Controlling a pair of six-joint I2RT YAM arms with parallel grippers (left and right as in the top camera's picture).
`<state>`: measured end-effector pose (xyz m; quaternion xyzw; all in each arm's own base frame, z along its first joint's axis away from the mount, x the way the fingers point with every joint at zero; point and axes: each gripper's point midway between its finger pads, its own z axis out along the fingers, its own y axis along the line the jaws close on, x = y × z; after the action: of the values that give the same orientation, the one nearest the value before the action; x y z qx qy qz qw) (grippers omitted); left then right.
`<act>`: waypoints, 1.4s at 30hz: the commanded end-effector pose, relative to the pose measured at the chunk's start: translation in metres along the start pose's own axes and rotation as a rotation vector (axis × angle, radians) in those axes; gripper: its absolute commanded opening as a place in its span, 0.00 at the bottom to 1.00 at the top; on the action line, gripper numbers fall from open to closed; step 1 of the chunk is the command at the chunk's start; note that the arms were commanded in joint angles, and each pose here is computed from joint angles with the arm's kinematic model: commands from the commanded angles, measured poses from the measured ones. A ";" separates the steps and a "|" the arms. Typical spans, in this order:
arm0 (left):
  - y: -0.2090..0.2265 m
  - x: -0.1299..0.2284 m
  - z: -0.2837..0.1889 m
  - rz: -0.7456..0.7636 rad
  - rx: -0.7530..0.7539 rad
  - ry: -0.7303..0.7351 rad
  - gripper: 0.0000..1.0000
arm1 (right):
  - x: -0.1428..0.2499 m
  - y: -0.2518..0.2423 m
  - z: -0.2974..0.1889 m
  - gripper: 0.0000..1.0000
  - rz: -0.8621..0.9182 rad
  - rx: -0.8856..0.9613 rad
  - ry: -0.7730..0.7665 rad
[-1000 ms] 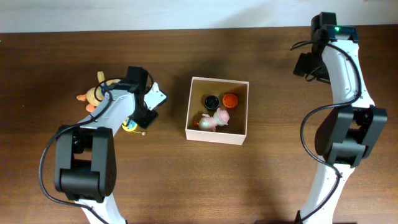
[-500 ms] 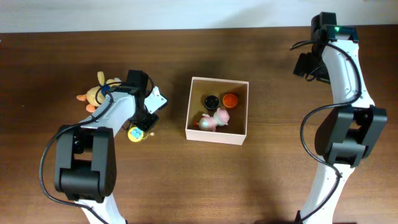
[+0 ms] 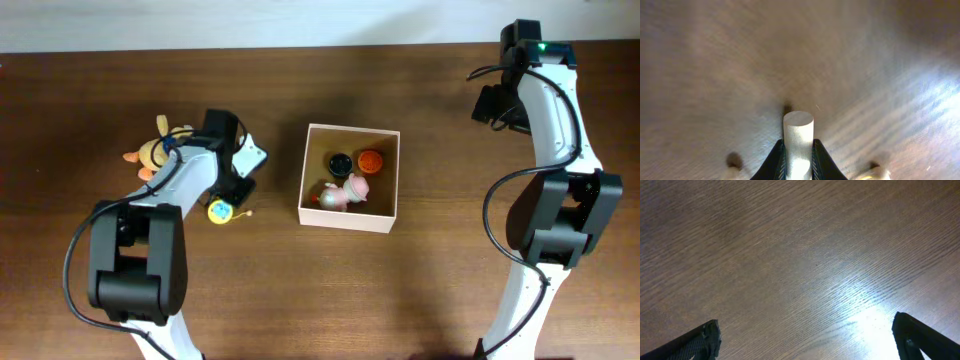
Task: Pack container
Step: 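Lift the rattle drum and carry it over the box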
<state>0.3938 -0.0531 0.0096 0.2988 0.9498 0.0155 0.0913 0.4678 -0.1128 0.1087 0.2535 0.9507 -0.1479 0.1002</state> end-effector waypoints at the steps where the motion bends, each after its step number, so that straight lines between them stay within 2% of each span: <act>1: 0.013 -0.043 -0.030 -0.156 -0.034 -0.121 0.02 | -0.001 -0.001 0.001 0.99 0.019 0.002 0.000; 6: 0.026 -0.091 -0.071 -0.318 -0.058 -0.265 0.02 | -0.001 -0.001 0.001 0.99 0.019 0.002 0.000; 10: 0.027 -0.127 -0.110 -0.384 -0.061 -0.382 0.02 | -0.001 -0.001 0.001 0.99 0.019 0.002 0.000; 14: 0.015 -0.163 -0.156 -0.347 -0.062 -0.502 0.02 | -0.001 -0.001 0.001 0.99 0.019 0.002 0.000; 20: -0.027 -0.204 -0.215 -0.252 -0.047 -0.649 0.02 | -0.001 -0.001 0.001 0.99 0.019 0.002 0.000; 29: -0.109 -0.216 -0.225 -0.118 -0.010 -0.654 0.02 | -0.001 -0.001 0.001 0.99 0.019 0.002 0.000; 35: -0.124 -0.212 -0.227 -0.143 -0.149 -0.635 0.02 | -0.001 -0.001 0.001 0.99 0.019 0.002 0.000; 42: -0.130 -0.204 -0.201 -0.222 -0.154 -0.559 0.02 | -0.001 -0.001 0.001 0.99 0.019 0.002 0.000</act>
<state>0.4415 -0.2788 0.2325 0.2193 0.9025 -0.0198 0.3700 0.4678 -0.1128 0.1087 0.2535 0.9507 -0.1479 0.1002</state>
